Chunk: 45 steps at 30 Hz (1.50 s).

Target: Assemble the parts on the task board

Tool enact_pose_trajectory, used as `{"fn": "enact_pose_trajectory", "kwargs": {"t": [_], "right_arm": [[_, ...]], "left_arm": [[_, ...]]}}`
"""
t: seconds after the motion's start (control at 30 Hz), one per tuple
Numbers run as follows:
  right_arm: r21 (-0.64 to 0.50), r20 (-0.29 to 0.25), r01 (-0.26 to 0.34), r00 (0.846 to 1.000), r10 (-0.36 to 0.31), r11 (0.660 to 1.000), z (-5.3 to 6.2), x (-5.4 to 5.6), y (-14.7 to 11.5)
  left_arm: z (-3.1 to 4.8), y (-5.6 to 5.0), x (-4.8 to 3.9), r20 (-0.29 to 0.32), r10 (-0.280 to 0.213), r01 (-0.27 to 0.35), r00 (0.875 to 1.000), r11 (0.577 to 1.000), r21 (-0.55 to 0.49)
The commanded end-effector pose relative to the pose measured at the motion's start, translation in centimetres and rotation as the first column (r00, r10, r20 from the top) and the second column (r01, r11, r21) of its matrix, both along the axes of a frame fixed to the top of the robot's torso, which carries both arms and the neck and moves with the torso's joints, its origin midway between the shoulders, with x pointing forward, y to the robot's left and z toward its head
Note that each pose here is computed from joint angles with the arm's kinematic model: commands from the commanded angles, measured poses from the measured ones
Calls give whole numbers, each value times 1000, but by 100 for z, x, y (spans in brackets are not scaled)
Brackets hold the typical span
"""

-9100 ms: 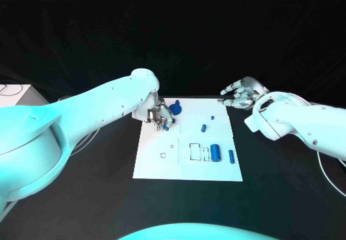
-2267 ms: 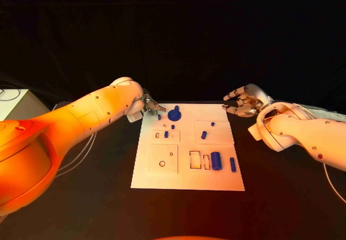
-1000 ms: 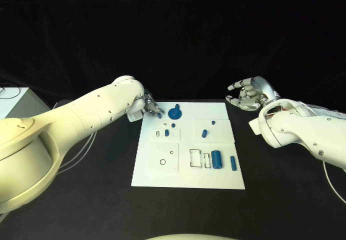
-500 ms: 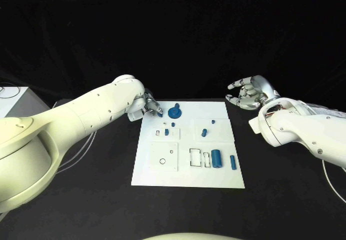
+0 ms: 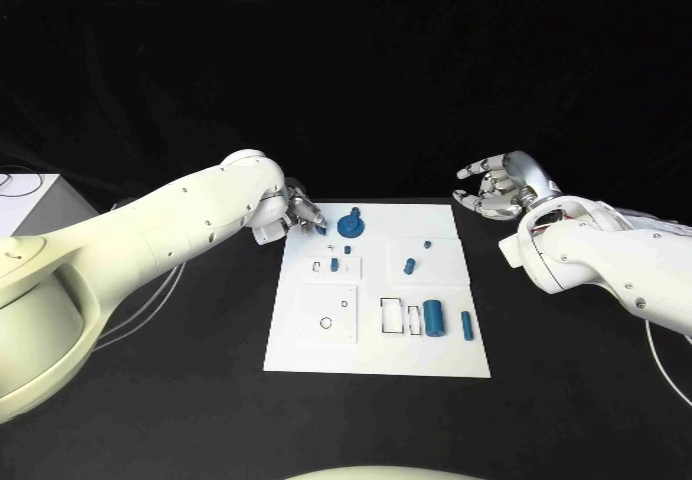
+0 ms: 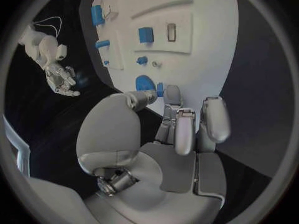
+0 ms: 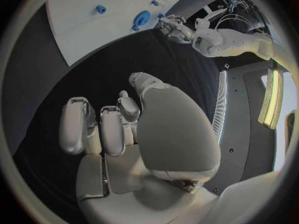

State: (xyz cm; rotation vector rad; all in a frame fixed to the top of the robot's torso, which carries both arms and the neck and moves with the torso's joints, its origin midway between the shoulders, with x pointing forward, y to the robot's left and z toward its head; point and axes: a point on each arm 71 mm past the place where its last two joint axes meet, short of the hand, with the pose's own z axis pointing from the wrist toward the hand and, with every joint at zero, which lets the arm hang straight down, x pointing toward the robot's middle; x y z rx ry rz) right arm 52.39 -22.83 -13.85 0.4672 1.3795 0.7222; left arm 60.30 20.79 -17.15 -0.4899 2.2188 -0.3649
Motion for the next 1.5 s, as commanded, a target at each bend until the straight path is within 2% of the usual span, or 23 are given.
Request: {"fn": "enact_pose_trajectory", "kwargs": {"t": [0.03, 0.3, 0.47, 0.7, 0.87, 1.1, 1.5], "right_arm": [[-3, 2, -2, 1000, 2, 1000, -3, 4, -12], [5, -5, 8, 1000, -8, 1000, -26, 19, -51], [8, -13, 11, 1000, -11, 1000, -47, 23, -66], [11, -20, 5, 1000, -5, 1000, -70, 12, -61], [12, -20, -2, 1000, 3, 1000, -77, 5, -50], [23, -25, 2, 1000, -1, 1000, -83, 7, -60], [35, -34, 9, 999, -8, 999, -88, 2, -78]], "left_arm": [[27, -11, -57, -10, -12, 12, 1000, 999, -37], [103, 47, -220, 5, -53, 53, 999, 998, -46], [100, 61, -308, 17, -68, 69, 998, 997, -42], [21, 41, -425, 47, -81, 82, 996, 996, -19], [-82, -18, -482, 56, -95, 95, 994, 995, 0], [-226, -64, -537, 36, -115, 114, 993, 993, 21], [-290, -68, -578, -18, -158, 159, 987, 986, 42]]}}
